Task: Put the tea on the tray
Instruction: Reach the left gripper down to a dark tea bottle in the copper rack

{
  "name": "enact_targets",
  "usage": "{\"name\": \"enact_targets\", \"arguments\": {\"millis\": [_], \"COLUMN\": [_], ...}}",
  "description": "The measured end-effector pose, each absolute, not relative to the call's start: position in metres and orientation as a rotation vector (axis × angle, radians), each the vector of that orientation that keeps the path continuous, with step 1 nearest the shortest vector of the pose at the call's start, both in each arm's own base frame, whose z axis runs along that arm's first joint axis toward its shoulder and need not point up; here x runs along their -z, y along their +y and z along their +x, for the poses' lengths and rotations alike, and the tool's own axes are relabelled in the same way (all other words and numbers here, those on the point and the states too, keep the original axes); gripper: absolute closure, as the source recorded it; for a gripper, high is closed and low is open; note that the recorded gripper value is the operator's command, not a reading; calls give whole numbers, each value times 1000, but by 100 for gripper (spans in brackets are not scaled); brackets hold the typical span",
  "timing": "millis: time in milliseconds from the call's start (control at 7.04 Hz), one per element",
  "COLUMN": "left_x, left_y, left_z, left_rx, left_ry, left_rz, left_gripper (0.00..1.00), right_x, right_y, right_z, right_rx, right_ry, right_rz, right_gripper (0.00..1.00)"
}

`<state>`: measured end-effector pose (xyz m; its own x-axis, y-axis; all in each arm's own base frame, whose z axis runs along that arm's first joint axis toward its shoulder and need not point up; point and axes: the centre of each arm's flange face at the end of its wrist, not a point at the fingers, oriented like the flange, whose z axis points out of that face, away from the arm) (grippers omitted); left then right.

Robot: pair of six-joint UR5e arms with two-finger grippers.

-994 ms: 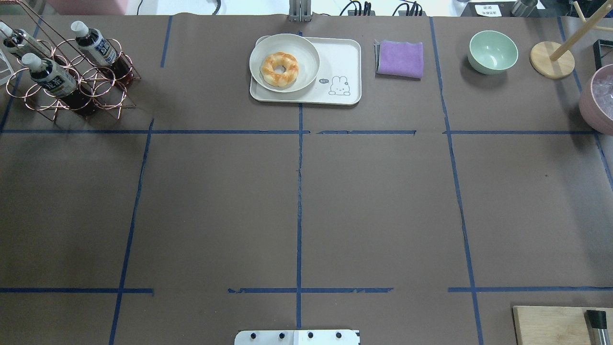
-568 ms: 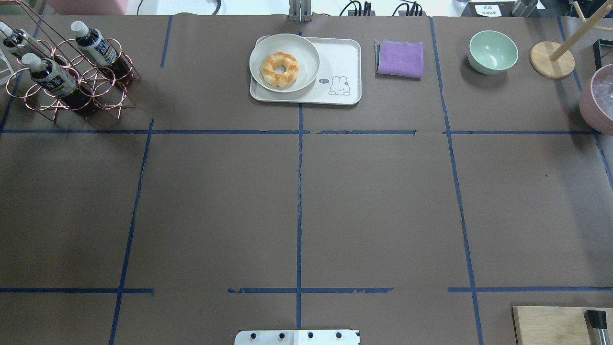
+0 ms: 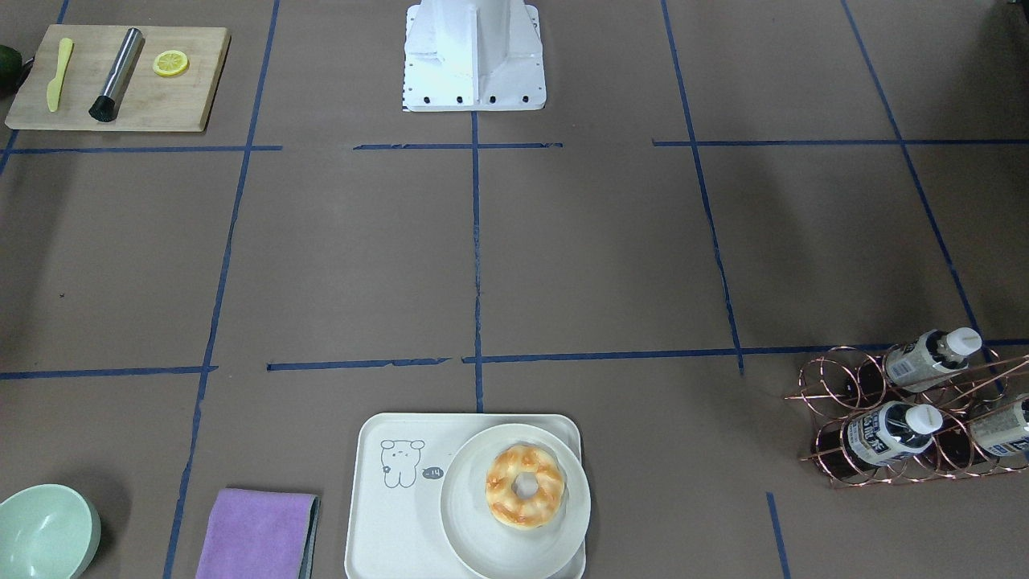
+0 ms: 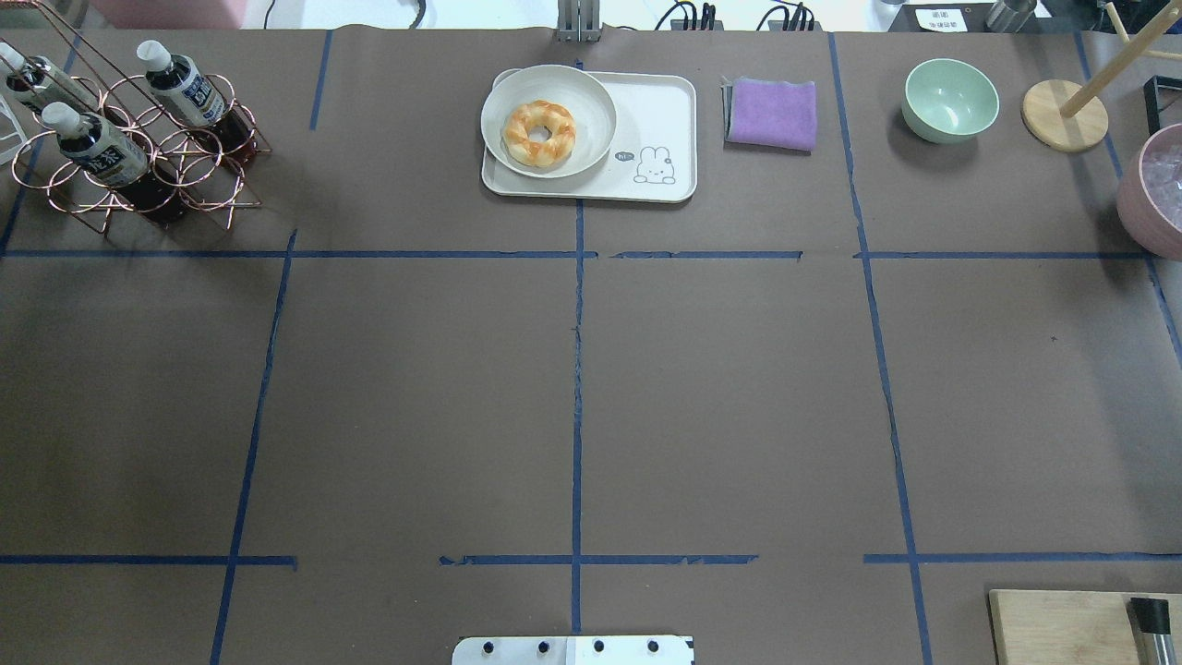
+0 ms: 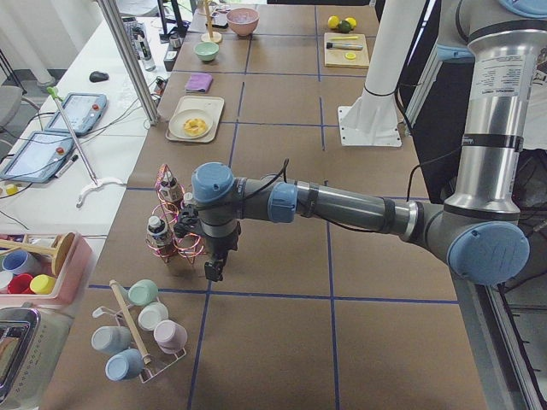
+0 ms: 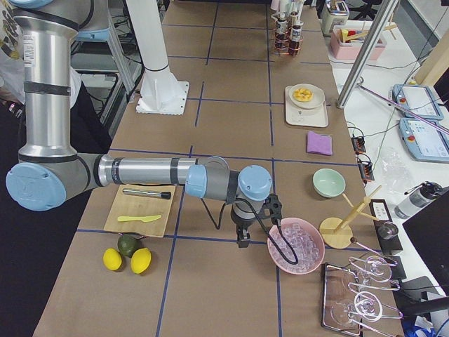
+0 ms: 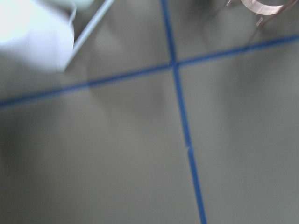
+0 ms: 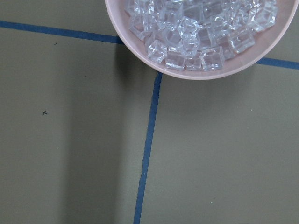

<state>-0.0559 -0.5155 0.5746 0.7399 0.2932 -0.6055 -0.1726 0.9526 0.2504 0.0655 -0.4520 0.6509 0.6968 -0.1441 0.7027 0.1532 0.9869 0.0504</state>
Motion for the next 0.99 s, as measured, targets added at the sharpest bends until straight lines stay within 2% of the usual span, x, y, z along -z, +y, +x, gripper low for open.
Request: {"name": "enact_targets", "arguments": {"millis": [284, 710, 994], "left_x": [-542, -505, -497], "left_y": [-522, -519, -514], "left_z": [-53, -2, 55], "left_rx": [-246, -61, 55], "left_ry": [696, 764, 784], "left_rz": [278, 400, 463], "left_gripper": [0, 0, 5], "right_x": [-651, -651, -651], "right_y": [-452, -451, -451], "right_z": [65, 65, 65], "right_rx": [165, 163, 161], "right_ry": [-783, -783, -782], "right_rz": [-13, -14, -14], "right_gripper": [0, 0, 0]}}
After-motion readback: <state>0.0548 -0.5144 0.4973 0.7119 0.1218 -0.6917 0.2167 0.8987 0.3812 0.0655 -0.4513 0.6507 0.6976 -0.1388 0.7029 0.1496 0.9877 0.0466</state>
